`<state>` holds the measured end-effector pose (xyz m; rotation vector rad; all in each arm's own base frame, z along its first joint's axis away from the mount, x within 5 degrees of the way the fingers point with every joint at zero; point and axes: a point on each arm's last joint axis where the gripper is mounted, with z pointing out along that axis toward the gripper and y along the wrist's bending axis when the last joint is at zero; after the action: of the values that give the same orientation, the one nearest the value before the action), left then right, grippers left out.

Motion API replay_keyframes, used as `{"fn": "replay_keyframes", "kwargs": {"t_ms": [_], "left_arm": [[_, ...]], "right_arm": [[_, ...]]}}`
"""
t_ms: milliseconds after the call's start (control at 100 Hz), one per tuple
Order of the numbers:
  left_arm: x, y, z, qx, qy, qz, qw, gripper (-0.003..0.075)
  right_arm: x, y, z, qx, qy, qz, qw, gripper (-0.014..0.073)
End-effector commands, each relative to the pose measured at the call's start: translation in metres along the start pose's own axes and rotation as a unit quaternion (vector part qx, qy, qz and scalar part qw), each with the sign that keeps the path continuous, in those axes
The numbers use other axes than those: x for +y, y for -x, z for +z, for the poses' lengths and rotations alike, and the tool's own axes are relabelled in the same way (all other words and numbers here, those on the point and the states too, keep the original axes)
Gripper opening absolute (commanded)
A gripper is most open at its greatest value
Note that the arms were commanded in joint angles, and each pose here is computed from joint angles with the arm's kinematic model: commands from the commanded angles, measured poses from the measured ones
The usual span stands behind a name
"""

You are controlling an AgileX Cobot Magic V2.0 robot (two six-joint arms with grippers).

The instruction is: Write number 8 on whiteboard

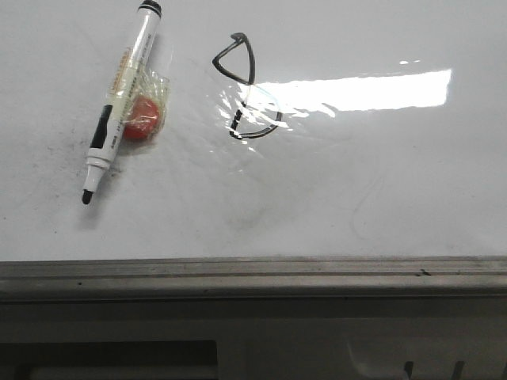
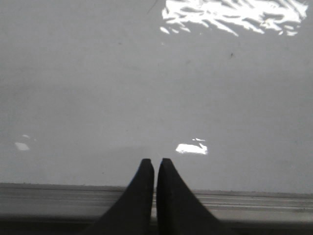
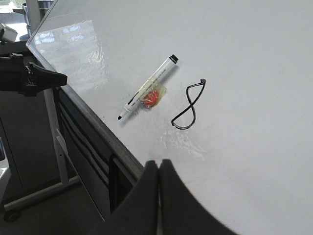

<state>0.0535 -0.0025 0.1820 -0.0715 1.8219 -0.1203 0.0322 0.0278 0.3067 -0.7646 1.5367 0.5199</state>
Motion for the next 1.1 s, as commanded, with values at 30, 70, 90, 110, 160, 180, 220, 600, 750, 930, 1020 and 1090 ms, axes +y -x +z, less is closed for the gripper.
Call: {"fn": "replay_keyframes", "kwargs": {"t_ms": [30, 70, 90, 110, 160, 180, 220, 600, 750, 930, 1020, 1090], "left_arm": [[0.0010, -0.0059, 0.0013, -0.017, 0.002, -0.009, 1.000, -0.0020], [0.0010, -0.0059, 0.0013, -0.017, 0.002, -0.009, 1.000, -0.0020], [0.0010, -0.0059, 0.0013, -0.017, 0.002, -0.009, 1.000, -0.0020], [0.0010, -0.0059, 0.0013, -0.017, 0.002, -0.009, 1.000, -0.0020], [0.0010, -0.0059, 0.0013, -0.017, 0.002, -0.009, 1.000, -0.0020], [0.0010, -0.0059, 0.0013, -0.017, 0.002, -0.009, 1.000, -0.0020], [0.0010, -0.0059, 0.0013, -0.017, 0.002, -0.009, 1.000, -0.0020], [0.0009, -0.0054, 0.0011, -0.018, 0.002, -0.008, 1.000, -0.0020], [0.0009, -0.0054, 0.0011, -0.018, 0.002, -0.008, 1.000, -0.0020], [0.0009, -0.0054, 0.0011, -0.018, 0.002, -0.008, 1.000, -0.0020], [0.0009, -0.0054, 0.0011, -0.018, 0.002, -0.008, 1.000, -0.0020], [0.0009, -0.0054, 0.0011, -0.018, 0.002, -0.008, 1.000, -0.0020]], "right_arm": [[-0.0010, 0.0134, -0.0015, -0.044, -0.002, -0.008, 0.999, -0.0063], [-0.0010, 0.0134, -0.0015, -0.044, -0.002, -0.008, 0.999, -0.0063], [-0.0010, 0.0134, -0.0015, -0.044, -0.002, -0.008, 0.999, -0.0063], [-0.0010, 0.0134, -0.0015, -0.044, -0.002, -0.008, 0.999, -0.0063], [-0.0010, 0.0134, -0.0015, -0.044, -0.002, -0.008, 0.999, -0.0063], [-0.0010, 0.0134, -0.0015, -0.044, -0.002, -0.008, 0.999, -0.0063], [-0.0010, 0.0134, -0.0015, -0.044, -0.002, -0.008, 0.999, -0.0063], [-0.0010, 0.0134, -0.0015, -0.044, -0.002, -0.008, 0.999, -0.0063], [-0.0010, 0.0134, -0.0015, -0.044, -0.002, -0.008, 0.999, -0.0063], [-0.0009, 0.0131, -0.0013, -0.044, -0.002, -0.008, 0.999, -0.0063], [-0.0009, 0.0131, -0.0013, -0.044, -0.002, -0.008, 0.999, -0.0063], [-0.0016, 0.0130, -0.0013, -0.043, -0.005, -0.015, 0.999, -0.0063]]}}
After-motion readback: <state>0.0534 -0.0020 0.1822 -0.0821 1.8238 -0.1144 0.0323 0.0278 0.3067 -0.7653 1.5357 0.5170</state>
